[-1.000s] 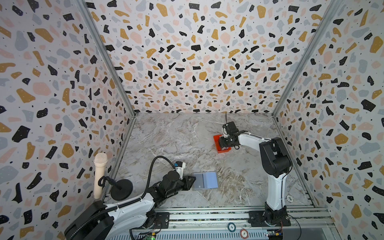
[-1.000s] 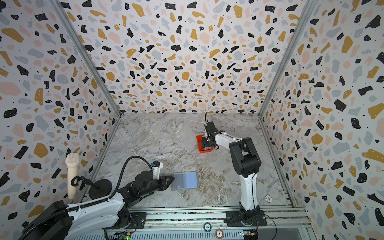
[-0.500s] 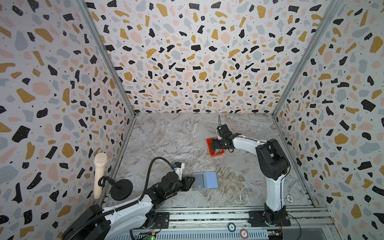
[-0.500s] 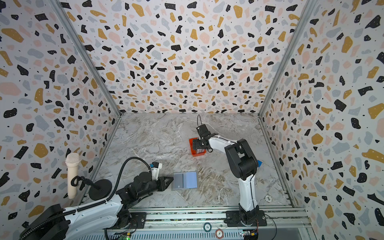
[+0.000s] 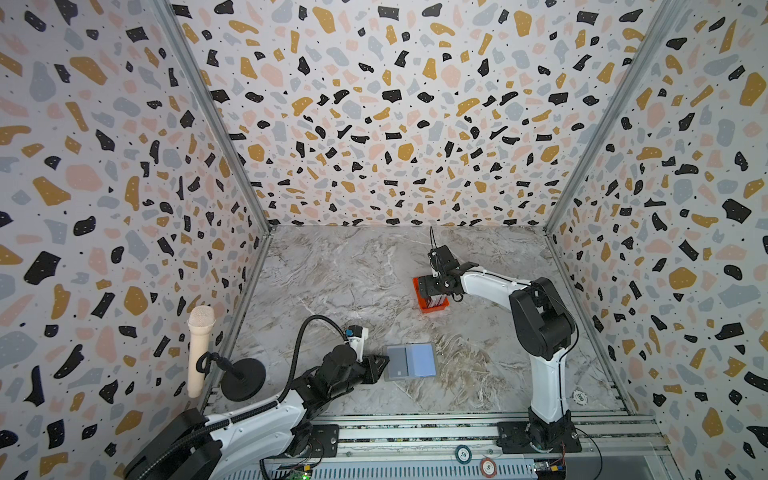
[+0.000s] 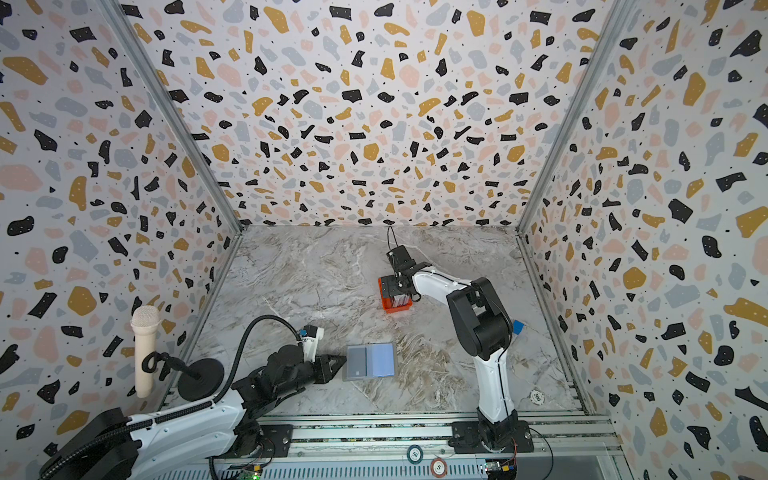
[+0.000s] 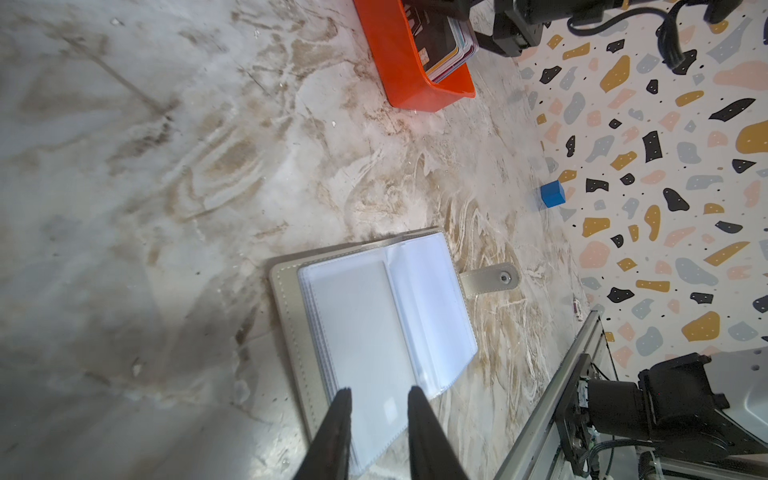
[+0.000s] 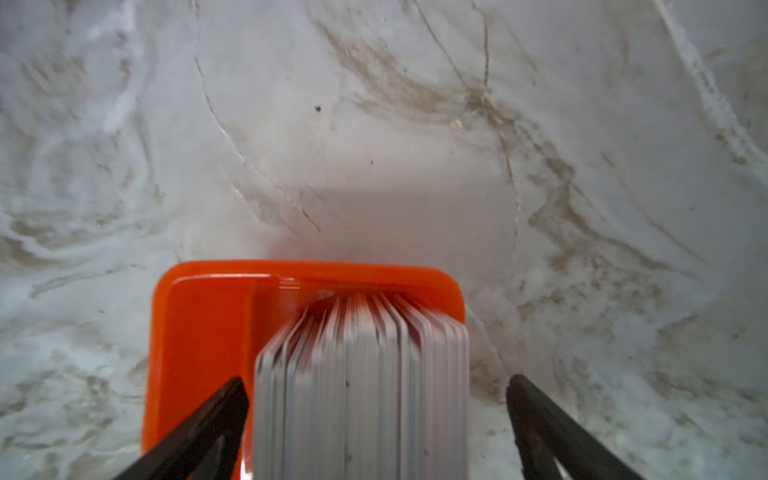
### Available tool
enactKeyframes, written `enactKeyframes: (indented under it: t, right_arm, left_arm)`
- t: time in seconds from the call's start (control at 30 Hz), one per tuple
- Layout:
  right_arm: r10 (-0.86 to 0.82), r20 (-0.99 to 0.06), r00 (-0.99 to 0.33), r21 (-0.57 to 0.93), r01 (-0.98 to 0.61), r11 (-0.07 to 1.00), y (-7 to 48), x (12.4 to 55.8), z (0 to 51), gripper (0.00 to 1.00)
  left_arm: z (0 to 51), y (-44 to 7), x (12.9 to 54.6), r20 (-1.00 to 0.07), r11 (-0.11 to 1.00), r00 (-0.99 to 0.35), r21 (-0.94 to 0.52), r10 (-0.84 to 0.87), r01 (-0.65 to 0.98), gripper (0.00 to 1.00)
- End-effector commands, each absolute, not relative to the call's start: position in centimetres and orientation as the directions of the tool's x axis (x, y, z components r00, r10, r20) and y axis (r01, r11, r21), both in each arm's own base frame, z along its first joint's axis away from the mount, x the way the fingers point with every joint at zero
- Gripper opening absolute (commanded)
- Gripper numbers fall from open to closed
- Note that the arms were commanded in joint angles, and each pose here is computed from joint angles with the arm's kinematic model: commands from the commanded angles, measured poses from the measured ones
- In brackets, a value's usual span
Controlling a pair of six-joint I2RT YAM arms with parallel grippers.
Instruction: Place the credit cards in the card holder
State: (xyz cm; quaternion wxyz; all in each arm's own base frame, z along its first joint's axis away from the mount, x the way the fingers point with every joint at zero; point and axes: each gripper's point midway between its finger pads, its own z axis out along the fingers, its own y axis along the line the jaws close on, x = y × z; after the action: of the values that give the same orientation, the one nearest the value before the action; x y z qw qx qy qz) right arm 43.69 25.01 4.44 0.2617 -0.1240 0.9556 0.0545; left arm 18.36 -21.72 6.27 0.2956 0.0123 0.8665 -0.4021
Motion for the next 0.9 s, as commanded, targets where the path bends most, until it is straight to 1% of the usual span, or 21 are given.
enactKeyframes:
  t: [0.0, 0.13, 0.23, 0.5, 0.87]
  right_arm:
    - [-0.259, -0.492, -0.831, -0.054, -0.268, 0.962, 24.0, 43.8, 4.5, 0.98]
    - [-0.276, -0.458, -0.845, -0.098, -0.261, 0.960, 23.1, 43.8, 3.5, 0.97]
    - [-0.265, -0.456, -0.850, -0.108, -0.243, 0.964, 22.2, 44.1, 3.7, 0.96]
    - [-0.234, -0.530, -0.815, -0.132, -0.193, 0.972, 20.4, 45.4, 8.3, 0.96]
    - [-0.226, -0.537, -0.812, -0.172, -0.157, 0.973, 17.9, 45.5, 10.6, 0.95]
  left_arm:
    - [6.5, -21.6, 18.7, -0.537, 0.674, -0.812, -0.689, -0.228, 0.267, 0.27]
    - [6.4, -21.6, 18.6, -0.537, 0.673, -0.811, -0.690, -0.230, 0.267, 0.27]
    - [6.4, -21.5, 18.7, -0.537, 0.673, -0.811, -0.691, -0.233, 0.264, 0.27]
    - [6.5, -21.3, 18.6, -0.540, 0.673, -0.808, -0.690, -0.235, 0.265, 0.27]
    - [6.5, -21.2, 18.6, -0.541, 0.670, -0.805, -0.694, -0.242, 0.265, 0.27]
